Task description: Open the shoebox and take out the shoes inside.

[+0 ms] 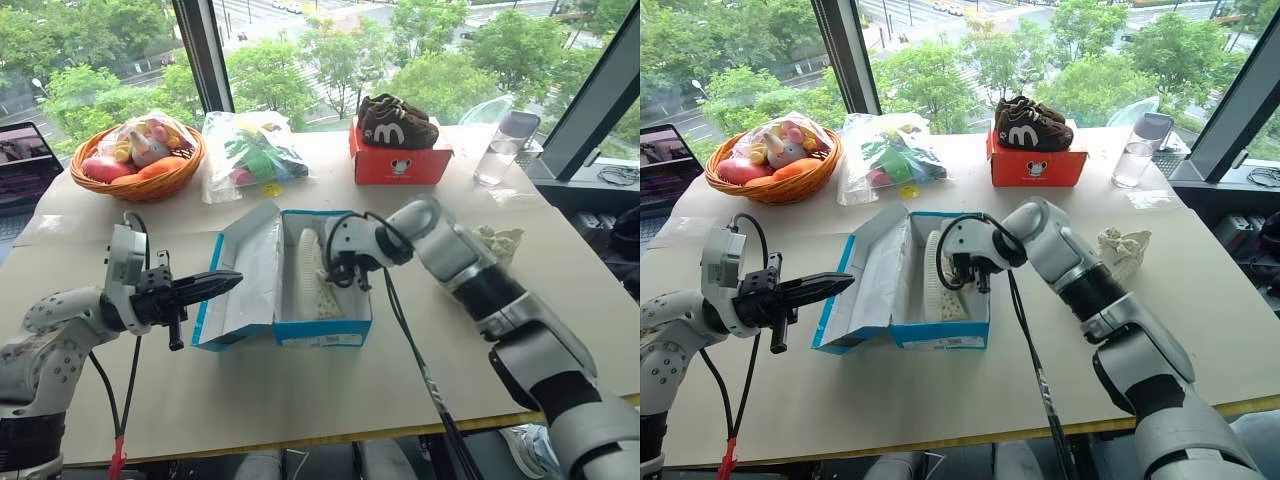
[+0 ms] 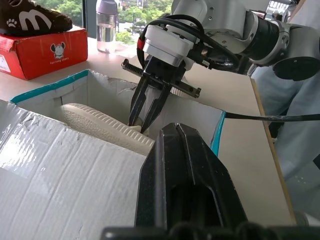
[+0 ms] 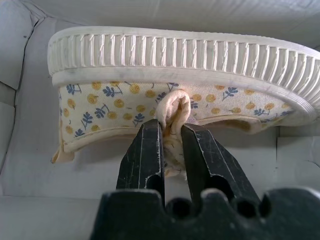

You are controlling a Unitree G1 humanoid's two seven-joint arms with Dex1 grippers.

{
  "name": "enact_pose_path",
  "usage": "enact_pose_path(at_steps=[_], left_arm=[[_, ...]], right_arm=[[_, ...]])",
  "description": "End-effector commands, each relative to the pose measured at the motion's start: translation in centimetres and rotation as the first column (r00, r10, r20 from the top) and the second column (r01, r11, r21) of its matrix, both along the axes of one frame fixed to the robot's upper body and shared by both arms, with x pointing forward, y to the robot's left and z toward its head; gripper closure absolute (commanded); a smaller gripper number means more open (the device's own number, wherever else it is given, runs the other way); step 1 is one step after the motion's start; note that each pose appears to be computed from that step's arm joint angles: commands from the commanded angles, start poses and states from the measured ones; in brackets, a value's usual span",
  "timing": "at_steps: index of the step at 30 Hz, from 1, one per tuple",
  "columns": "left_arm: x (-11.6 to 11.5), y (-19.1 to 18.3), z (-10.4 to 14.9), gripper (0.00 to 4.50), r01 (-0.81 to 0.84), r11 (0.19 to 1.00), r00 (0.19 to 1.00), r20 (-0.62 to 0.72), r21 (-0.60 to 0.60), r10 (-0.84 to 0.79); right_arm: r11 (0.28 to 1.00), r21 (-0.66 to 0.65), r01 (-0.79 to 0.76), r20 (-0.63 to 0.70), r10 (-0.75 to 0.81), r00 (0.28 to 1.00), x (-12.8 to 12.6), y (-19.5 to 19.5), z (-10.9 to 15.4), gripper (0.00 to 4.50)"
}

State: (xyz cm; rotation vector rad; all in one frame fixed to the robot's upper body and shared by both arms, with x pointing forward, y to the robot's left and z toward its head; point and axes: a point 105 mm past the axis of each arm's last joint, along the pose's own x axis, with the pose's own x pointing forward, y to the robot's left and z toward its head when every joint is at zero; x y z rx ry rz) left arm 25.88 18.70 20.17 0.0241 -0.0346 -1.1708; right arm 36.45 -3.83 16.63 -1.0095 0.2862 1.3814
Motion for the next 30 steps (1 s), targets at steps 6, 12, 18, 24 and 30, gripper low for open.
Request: enact_pose_path(at_steps=[6, 12, 18, 24, 30], left_arm=[[0.1, 0.2, 0.7, 4.50, -0.008, 1.000, 0.999, 0.042, 0.014, 0.007], [0.1, 0.2, 0.6, 4.50, -0.007, 1.000, 0.999, 0.043, 0.018, 0.006], [0.1, 0.3, 0.6, 4.50, -0.010, 1.000, 0.999, 0.044, 0.023, 0.009], [0.0, 0.5, 0.6, 4.50, -0.013, 1.000, 0.999, 0.043, 0.028, 0.011], [0.0, 0.5, 0.6, 4.50, -0.012, 1.000, 0.999, 0.041, 0.029, 0.011]], right_arm=[[0.998, 0.057, 0.007, 0.013, -0.008, 1.000, -0.1, 0.7, 1.0, 4.48], [0.995, 0.098, 0.015, 0.023, -0.018, 1.000, -0.1, 0.9, 2.1, 4.48], [0.979, 0.203, -0.020, 0.063, 0.007, 0.998, -1.1, 1.3, 6.3, 4.48], [0.955, 0.296, -0.007, 0.078, -0.017, 0.997, -1.8, 0.9, 9.2, 4.48], [0.947, 0.320, 0.026, 0.075, -0.053, 0.996, -1.6, 0.5, 9.7, 4.48]])
